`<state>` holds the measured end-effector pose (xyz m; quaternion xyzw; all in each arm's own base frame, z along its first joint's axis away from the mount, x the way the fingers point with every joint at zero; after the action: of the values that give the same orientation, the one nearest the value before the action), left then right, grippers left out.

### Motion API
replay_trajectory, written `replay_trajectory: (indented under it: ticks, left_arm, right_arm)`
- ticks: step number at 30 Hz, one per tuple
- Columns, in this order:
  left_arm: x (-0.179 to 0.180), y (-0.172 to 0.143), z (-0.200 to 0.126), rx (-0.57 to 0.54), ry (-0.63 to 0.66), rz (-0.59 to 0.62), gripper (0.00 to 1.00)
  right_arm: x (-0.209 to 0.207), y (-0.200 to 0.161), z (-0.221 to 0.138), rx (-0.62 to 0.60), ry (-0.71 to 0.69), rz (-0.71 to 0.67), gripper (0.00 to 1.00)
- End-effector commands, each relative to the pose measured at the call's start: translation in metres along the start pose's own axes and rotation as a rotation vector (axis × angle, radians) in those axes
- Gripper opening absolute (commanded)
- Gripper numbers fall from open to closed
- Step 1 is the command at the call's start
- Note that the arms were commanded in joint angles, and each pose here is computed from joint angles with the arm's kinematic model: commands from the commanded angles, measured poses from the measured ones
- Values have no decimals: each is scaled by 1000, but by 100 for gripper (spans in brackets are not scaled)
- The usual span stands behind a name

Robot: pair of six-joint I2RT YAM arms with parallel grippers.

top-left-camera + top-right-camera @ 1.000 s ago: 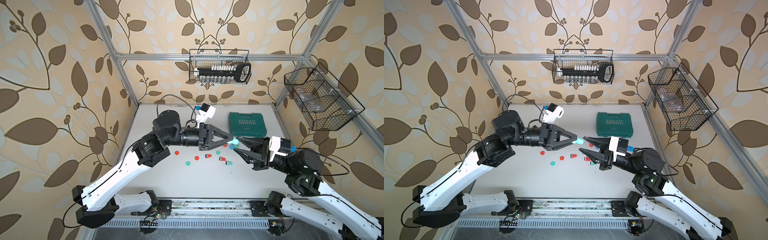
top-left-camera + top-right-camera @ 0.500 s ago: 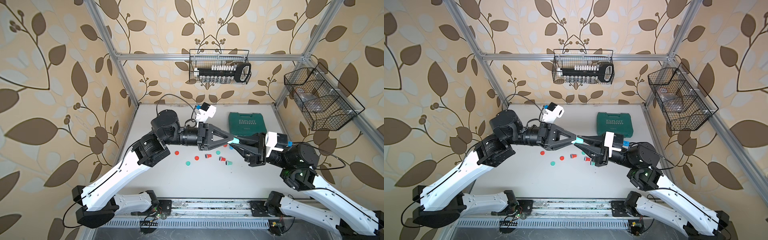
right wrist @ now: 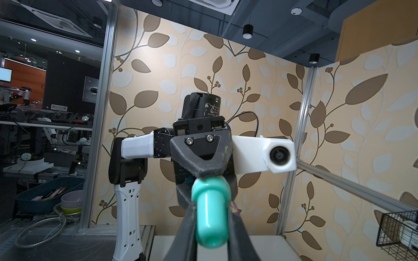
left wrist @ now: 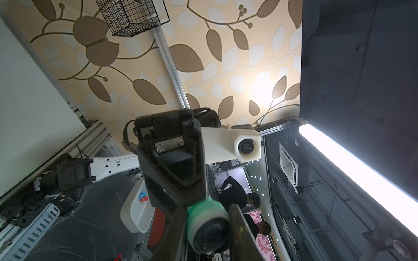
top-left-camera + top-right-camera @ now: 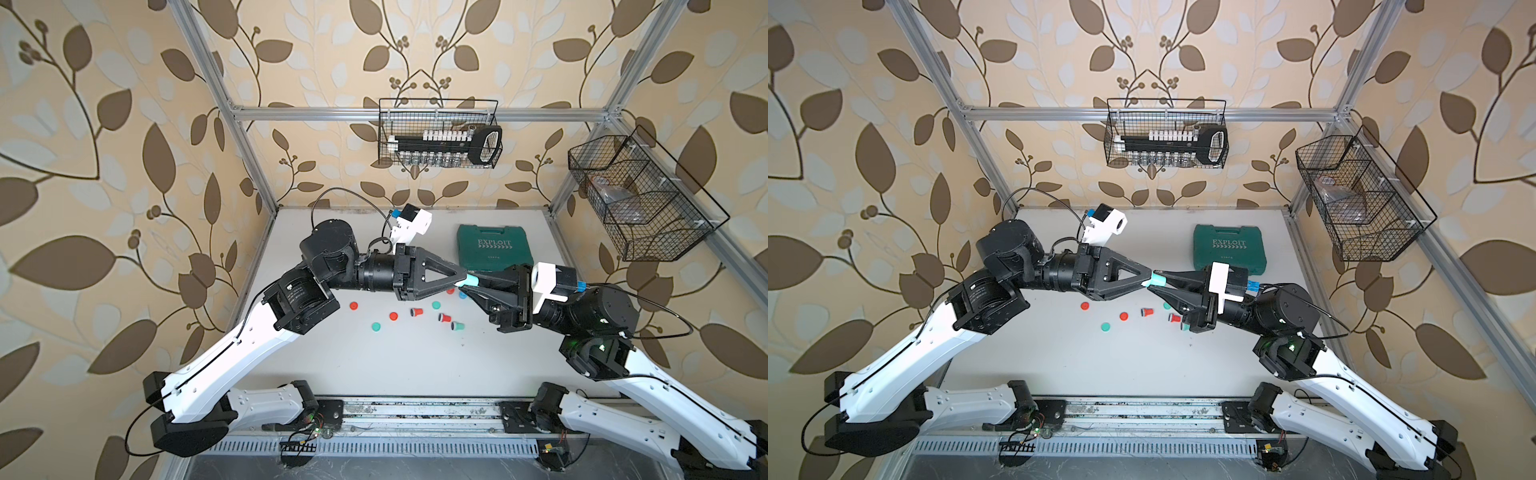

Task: Close the stamp cap
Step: Pick up the stamp from the center of the board.

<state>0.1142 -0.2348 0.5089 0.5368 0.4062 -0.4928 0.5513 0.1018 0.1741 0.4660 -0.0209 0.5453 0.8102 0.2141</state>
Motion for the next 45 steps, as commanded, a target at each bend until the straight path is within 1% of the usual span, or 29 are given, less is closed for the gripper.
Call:
replay_trajectory:
  ticks: [1,4,6,7,11,19,26,29,31,34,36,37,40,45]
  left_arm:
    - [-8,-6,-3,25,-26,33,16]
    - [-7,-7,-3,24,-24,33,16]
    - [-6,-6,-3,23,-22,31,16]
    - [-6,-7,-3,23,-22,31,16]
    - [-7,-7,-4,21,-21,33,15]
    - [-7,-6,-3,21,-21,32,15]
    - [-4,-7,-4,14,-3,33,16]
    - [2,-7,-7,-15,46,33,20]
    - [4,-6,-7,-26,60,33,25]
    - [4,-7,-13,-71,95,52,41]
    - [5,-9,-23,-140,172,79,53]
    - [6,-9,-28,-173,209,96,56]
    - [8,-12,-46,-270,332,148,62]
    - [26,-11,-66,-389,520,182,65]
  right_arm:
    - [0,17,0,-55,2,-10,18]
    - [0,17,0,-50,1,-10,18]
    - [0,16,0,-50,-2,-11,24]
    - [0,16,0,-49,-2,-10,25]
    - [0,17,-1,-51,-1,-16,25]
    - [1,16,0,-50,8,-15,18]
    - [1,18,-1,-50,2,-14,5]
    - [1,17,-2,-43,-7,-12,2]
    - [0,16,-3,-32,-20,-9,0]
    - [-2,13,-4,-1,-46,-2,0]
    - [-3,10,-6,27,-68,4,0]
    - [-3,7,-6,43,-79,8,0]
    - [-6,-4,-9,109,-126,28,0]
    - [-13,-25,-14,268,-248,81,0]
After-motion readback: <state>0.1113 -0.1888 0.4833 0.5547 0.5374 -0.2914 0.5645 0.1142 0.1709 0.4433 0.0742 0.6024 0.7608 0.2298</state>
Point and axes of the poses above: each gripper's point midway between its finger pads, its own z axis out along the fingers, its own x axis along the line the jaws close on, y = z × x, the point moved 9 cm from there along -z, back along the fingers, and after that the axes turned 7 degrees about -z, right-handed, at the moved point
